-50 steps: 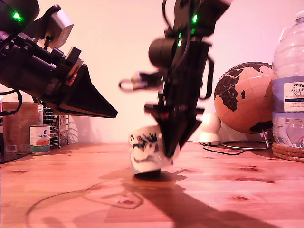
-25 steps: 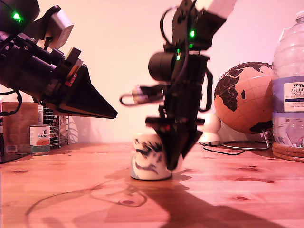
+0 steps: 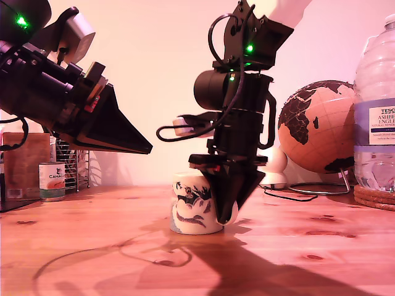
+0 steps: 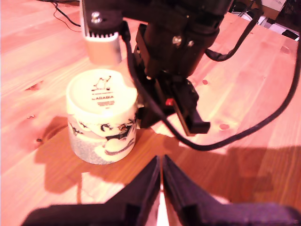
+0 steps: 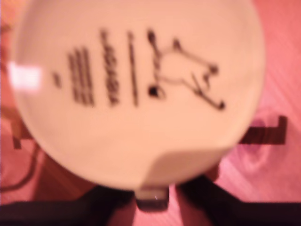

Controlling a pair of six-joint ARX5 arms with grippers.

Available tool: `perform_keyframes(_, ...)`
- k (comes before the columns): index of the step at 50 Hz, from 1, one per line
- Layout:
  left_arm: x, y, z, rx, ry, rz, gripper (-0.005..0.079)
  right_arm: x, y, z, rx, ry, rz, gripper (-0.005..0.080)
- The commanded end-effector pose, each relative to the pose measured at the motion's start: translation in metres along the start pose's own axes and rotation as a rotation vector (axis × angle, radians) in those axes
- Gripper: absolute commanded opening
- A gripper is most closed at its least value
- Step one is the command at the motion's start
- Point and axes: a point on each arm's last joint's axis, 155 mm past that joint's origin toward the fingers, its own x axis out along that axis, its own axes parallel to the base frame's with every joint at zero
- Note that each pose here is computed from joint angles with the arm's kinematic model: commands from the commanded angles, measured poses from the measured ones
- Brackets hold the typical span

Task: Lift the coffee cup and remove the coffee capsule that is hidden under it

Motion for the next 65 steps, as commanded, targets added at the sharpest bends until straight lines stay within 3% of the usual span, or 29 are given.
perform_keyframes(1,0.001,-0.001,0.001,0.0,-0.002,-0.003,-0.0008,0.013,0.0,-0.008,0.009,0.038,0.015,0.0234)
perform_keyframes(21,0.001,-0.001,0.001,0.001,-0.003,-0.003,-0.0008,0.005,0.004,-0.004,0.004,0.026,0.014,0.025)
perform_keyframes(38,0.001,-0.001,0.001,0.0,-0.002,-0.003,-0.0008,-0.019,0.001,0.017,0.0,-0.032,-0.001,0.025)
perform_keyframes(52,0.001,-0.001,0.0,0.0,-0.002,-0.003,-0.0008,-0.02,0.002,0.015,-0.004,-0.02,0.002,0.0243)
perform_keyframes(57,0.001,-0.001,0.0,0.0,-0.002,-0.003,-0.0009,-0.02,0.002,0.014,-0.004,-0.017,0.004,0.0166)
perform_keyframes(62,0.001,-0.001,0.0,0.0,-0.002,-0.003,-0.0008,-0.02,0.002,0.014,-0.003,-0.018,0.003,-0.0008)
perform_keyframes(65,0.001,-0.001,0.0,0.0,-0.002,-0.003,-0.0008,-0.02,0.002,0.014,-0.004,-0.019,0.003,-0.0012)
